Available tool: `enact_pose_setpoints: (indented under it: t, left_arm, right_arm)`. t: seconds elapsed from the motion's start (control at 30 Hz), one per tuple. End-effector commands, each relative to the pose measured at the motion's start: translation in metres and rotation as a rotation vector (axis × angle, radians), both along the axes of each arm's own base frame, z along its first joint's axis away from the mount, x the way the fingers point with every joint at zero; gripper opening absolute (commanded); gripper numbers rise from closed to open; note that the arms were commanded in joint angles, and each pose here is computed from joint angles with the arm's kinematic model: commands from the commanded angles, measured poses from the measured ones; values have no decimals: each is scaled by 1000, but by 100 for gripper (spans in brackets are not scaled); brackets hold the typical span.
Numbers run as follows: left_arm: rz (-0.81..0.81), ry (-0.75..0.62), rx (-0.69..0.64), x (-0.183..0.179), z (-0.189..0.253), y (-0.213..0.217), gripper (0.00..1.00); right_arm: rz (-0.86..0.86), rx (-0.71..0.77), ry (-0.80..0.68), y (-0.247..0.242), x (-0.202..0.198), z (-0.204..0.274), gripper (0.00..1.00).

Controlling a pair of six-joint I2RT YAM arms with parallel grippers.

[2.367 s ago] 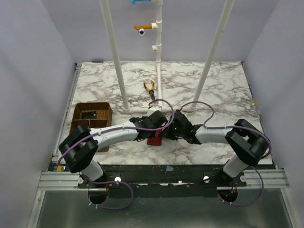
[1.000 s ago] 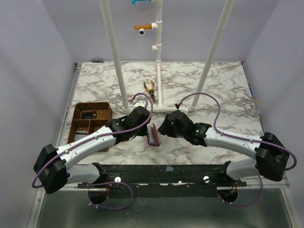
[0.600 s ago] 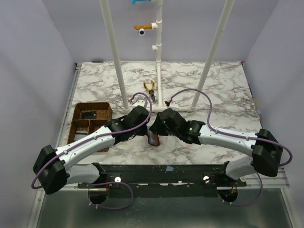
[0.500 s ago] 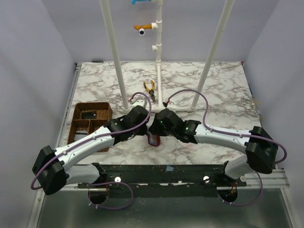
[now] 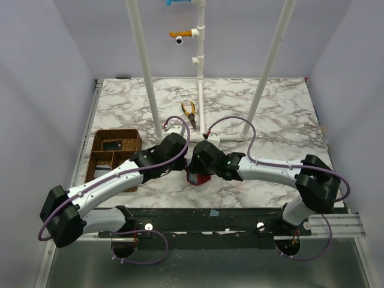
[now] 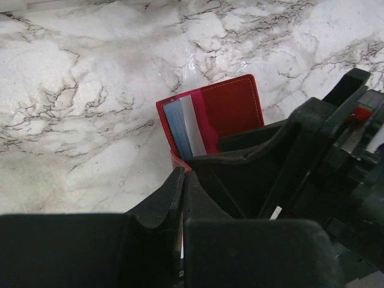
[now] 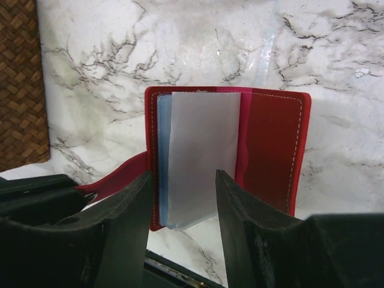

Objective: Take the credit cards out of the card holder
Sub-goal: Open the card holder at the center of the board.

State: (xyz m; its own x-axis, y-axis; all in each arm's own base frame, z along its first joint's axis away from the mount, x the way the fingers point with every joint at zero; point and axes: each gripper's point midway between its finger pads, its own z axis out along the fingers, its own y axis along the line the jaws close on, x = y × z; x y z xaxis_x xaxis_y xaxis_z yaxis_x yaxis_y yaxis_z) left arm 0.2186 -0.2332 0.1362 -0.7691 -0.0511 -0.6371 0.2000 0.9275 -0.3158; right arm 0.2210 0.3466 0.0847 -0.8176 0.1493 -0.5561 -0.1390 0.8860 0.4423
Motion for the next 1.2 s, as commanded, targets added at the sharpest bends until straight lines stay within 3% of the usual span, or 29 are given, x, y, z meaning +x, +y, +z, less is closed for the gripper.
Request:
enact_pose_setpoints:
  t: [0.0, 0.47, 1.17]
  left_arm:
    - [-5, -9, -40, 1, 7, -3, 0]
    - [15, 13, -15, -1, -3, 7, 0]
    - [53, 75, 54, 1, -29, 30, 0]
  right_arm:
    - [-20, -19, 6, 1, 2, -14, 48]
    - [-73, -48, 4, -16, 1, -21, 23]
    - [-123, -85, -20, -40, 2, -12, 14]
